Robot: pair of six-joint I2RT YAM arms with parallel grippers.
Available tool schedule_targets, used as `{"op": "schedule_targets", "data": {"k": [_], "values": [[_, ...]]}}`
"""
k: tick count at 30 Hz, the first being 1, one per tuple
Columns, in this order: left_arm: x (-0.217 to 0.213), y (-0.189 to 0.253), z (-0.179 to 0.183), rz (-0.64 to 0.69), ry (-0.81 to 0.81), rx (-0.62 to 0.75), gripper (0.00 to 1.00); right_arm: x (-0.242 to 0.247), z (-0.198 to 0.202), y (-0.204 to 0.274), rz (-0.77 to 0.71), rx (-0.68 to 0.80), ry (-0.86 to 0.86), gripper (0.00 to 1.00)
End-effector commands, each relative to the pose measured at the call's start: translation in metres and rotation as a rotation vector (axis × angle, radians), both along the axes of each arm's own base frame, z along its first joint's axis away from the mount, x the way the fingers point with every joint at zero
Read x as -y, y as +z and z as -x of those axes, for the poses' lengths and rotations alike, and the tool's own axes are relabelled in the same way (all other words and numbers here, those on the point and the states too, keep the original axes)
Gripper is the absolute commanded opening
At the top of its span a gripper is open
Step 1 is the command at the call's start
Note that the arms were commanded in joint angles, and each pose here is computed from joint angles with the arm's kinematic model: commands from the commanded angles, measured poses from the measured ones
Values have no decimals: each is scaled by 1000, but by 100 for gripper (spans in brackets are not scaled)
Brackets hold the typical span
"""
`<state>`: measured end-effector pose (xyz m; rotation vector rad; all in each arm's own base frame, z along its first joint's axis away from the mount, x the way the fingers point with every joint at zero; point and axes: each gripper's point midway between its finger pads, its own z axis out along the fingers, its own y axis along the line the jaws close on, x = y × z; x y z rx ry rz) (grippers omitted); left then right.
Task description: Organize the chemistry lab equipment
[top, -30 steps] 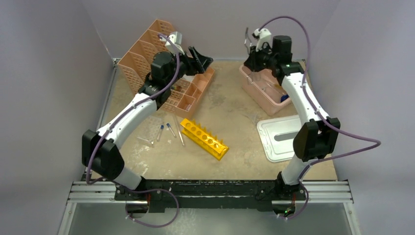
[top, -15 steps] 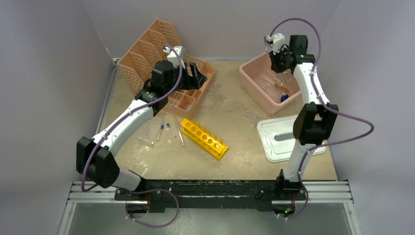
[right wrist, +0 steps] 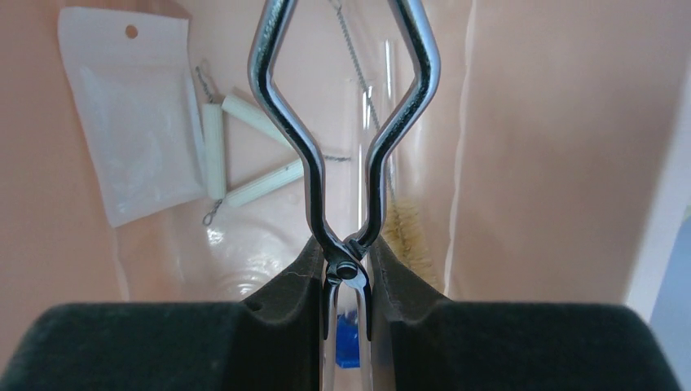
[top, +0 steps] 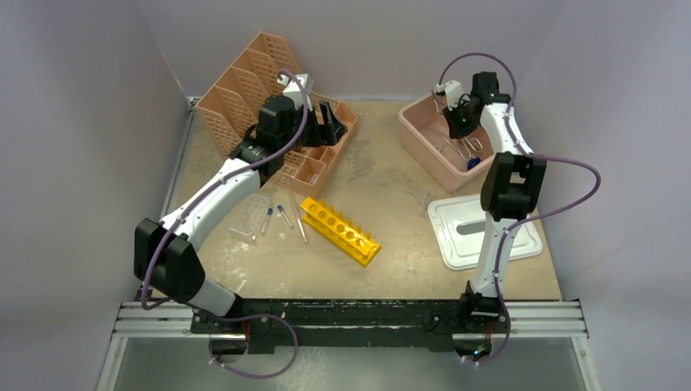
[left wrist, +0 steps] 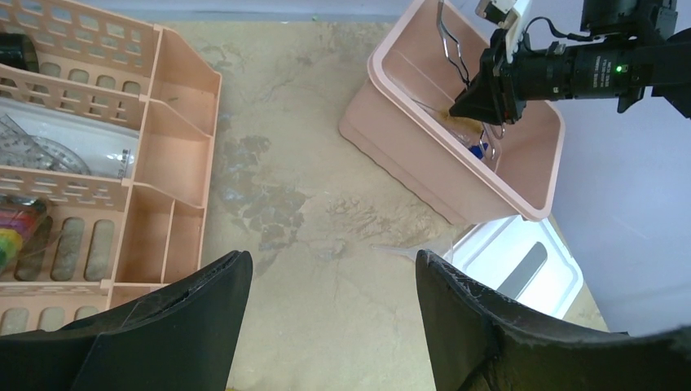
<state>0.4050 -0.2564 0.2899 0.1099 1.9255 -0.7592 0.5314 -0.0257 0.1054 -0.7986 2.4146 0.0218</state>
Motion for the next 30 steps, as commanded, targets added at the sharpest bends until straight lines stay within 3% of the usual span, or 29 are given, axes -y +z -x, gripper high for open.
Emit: {"op": "schedule_targets", "data": {"k": [1, 11, 18, 30], "values": [[6, 23, -6, 47, -5, 37, 73, 1, -15, 13, 20, 39, 41, 0], [14, 13, -12, 57, -21, 6, 73, 17, -9, -21, 94, -34, 11, 1], [14, 10, -12, 52, -18, 0, 73, 26, -10, -32, 116, -59, -69, 19], [14, 9, -12, 52, -21, 0, 73, 36, -6, -42, 173, -72, -78, 26]]}}
